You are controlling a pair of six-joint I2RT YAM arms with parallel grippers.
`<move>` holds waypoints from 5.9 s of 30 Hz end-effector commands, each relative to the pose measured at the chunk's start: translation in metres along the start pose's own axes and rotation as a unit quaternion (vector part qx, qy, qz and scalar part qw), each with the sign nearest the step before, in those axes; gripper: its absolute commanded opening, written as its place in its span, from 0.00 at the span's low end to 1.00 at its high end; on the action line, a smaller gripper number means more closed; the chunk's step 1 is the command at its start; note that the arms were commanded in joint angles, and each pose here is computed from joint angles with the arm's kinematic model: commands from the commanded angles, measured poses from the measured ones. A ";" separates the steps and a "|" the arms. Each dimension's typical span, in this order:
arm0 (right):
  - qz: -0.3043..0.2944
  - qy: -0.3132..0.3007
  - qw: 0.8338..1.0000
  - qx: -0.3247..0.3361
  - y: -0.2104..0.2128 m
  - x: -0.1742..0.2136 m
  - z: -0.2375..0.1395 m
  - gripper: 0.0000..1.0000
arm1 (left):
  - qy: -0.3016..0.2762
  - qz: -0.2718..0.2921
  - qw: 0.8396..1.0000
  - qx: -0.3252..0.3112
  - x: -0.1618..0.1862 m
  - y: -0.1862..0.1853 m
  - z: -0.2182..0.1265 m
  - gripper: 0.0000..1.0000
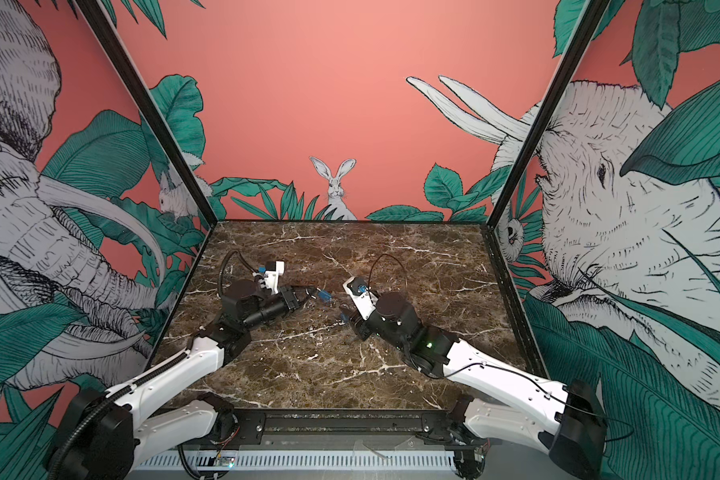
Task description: Lock with the key
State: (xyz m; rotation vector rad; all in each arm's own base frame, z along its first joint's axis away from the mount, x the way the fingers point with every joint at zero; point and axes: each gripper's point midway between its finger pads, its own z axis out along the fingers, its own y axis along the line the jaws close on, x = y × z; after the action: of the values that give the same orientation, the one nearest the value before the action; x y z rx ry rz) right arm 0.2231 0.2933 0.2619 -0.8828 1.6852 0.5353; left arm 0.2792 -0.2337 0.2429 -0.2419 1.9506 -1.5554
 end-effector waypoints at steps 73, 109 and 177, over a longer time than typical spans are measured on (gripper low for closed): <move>0.079 -0.085 0.974 -0.193 0.004 -0.064 0.055 0.00 | -0.011 -0.017 0.985 0.172 -0.012 -0.073 -0.007 0.34; 0.227 0.030 0.959 -0.165 0.006 -0.015 -0.025 0.00 | 0.073 0.231 0.967 0.077 0.029 -0.021 -0.005 0.74; 0.317 -0.041 0.897 -0.305 0.017 -0.051 -0.020 0.00 | 0.123 0.257 0.940 0.189 0.068 -0.057 -0.014 0.00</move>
State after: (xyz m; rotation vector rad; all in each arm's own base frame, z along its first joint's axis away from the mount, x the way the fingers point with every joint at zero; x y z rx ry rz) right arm 0.2033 0.3009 0.2774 -0.6750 1.8897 1.5348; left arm 0.2102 -0.2730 0.2769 0.5745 1.6686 -1.6210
